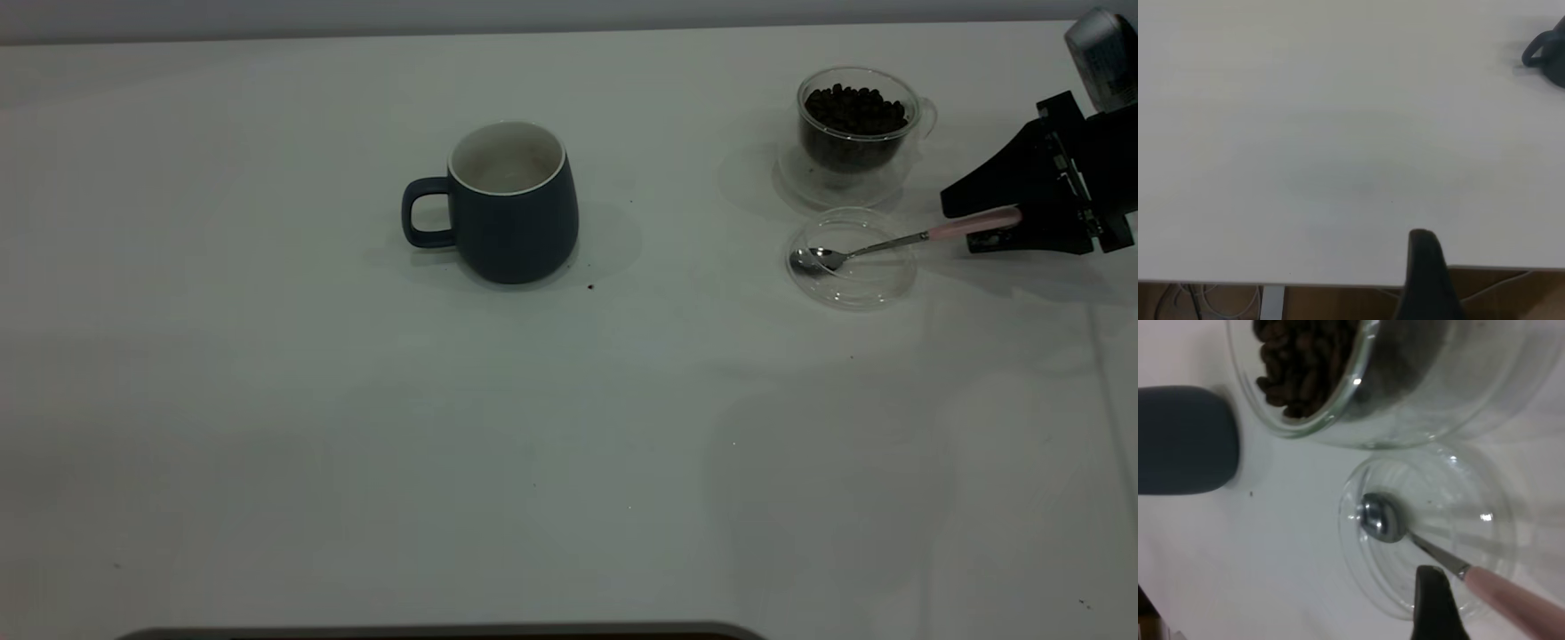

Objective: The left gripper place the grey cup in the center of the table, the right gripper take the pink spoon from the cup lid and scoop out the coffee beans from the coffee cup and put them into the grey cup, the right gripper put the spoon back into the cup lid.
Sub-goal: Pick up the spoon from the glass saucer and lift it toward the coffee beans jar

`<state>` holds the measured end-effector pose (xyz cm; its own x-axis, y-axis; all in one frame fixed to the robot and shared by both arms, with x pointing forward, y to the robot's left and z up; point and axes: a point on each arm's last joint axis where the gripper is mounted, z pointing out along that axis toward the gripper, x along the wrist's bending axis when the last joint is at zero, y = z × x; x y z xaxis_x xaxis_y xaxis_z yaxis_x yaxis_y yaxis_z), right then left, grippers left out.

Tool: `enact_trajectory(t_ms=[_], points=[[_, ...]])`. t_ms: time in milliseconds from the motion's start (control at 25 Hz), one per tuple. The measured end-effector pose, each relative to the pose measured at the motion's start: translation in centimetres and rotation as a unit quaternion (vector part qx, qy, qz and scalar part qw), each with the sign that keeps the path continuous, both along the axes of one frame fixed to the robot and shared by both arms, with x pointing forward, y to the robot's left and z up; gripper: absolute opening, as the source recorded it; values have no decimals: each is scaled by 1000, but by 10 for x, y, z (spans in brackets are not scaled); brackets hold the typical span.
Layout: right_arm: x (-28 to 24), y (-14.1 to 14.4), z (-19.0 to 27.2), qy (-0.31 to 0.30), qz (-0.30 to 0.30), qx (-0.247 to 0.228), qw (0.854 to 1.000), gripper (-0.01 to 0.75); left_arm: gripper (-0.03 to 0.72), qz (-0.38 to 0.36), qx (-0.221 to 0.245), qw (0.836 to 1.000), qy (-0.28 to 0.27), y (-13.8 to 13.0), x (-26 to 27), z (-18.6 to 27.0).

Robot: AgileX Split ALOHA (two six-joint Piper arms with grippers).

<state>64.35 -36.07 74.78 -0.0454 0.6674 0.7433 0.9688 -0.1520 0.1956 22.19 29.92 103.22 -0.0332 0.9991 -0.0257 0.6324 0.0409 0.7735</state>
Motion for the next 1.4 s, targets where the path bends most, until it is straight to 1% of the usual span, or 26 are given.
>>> enact_trajectory(t_ms=[320, 400, 520, 640, 760, 840, 880, 1200, 1400], points=[[1, 12, 0, 0, 18, 2, 1000, 501, 567, 1, -1, 1000, 0, 0, 0, 0], [1, 14, 0, 0, 22, 2, 1000, 486, 567, 1, -1, 1000, 0, 0, 0, 0], [0, 14, 0, 1, 28, 0, 1000, 442, 567, 1, -1, 1000, 0, 0, 0, 0], [-1, 14, -1, 2, 37, -5, 999, 360, 567, 1, -1, 1000, 0, 0, 0, 0], [-2, 14, -1, 3, 43, -6, 999, 216, 567, 1, -1, 1000, 0, 0, 0, 0], [-3, 16, 2, 4, 49, 12, 999, 128, 567, 1, -1, 1000, 0, 0, 0, 0], [-3, 17, 3, 1, 51, 19, 998, 96, 567, 1, -1, 1000, 0, 0, 0, 0], [-3, 14, 3, -6, 56, 16, 998, 101, 567, 1, -1, 1000, 0, 0, 0, 0], [-4, 2, 12, -14, 62, 3, 998, 101, 567, 1, -1, 1000, 0, 0, 0, 0]])
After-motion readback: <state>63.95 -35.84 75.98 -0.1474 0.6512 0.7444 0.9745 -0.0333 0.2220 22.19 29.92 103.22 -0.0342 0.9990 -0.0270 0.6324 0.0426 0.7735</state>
